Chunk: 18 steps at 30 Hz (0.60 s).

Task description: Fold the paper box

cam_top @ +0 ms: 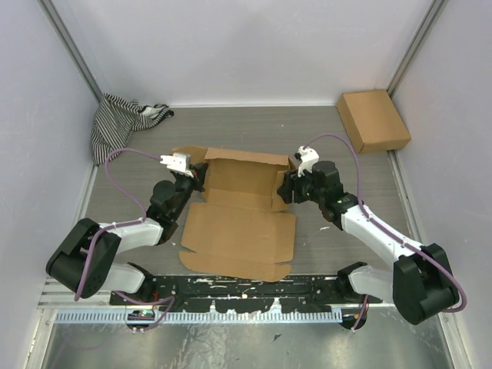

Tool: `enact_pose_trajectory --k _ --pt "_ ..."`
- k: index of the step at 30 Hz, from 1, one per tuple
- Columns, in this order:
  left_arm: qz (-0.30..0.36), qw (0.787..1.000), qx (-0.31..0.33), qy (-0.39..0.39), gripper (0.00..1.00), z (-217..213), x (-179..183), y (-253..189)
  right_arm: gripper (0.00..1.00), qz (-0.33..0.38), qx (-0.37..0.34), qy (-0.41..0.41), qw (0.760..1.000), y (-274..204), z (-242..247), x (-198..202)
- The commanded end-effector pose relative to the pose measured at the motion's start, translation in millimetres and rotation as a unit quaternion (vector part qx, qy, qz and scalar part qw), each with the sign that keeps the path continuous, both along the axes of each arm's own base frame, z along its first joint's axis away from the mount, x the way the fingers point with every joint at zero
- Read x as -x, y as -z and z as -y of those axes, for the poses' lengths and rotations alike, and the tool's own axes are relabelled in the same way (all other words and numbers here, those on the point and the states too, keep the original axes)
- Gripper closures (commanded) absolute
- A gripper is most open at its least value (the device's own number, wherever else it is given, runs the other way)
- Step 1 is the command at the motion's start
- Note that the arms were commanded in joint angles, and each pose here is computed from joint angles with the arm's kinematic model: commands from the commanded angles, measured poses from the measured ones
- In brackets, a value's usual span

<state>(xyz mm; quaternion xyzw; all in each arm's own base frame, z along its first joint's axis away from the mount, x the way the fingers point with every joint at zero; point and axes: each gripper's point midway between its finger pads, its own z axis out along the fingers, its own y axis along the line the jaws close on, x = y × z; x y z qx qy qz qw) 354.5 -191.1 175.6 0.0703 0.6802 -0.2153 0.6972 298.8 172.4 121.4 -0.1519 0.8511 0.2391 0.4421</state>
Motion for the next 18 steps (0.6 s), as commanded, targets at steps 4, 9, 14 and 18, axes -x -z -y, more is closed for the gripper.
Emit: enact_pose_trajectory --k 4,9,14,18 --pt "0.011 1.0 0.01 0.01 1.0 1 6 -8 0.39 0.071 0.028 0.058 0.995 -38 -7 -26" --pt "0.005 1.0 0.005 0.011 1.0 2 7 -2 0.35 0.068 0.02 0.054 0.996 -47 -6 -15" --pt "-0.002 1.0 0.008 0.011 1.0 2 12 7 0.35 0.055 0.021 0.057 0.997 -44 -2 -8" --pt "-0.005 1.0 0.002 0.013 1.0 1 17 12 0.35 0.044 0.02 0.056 0.997 -32 0 0"
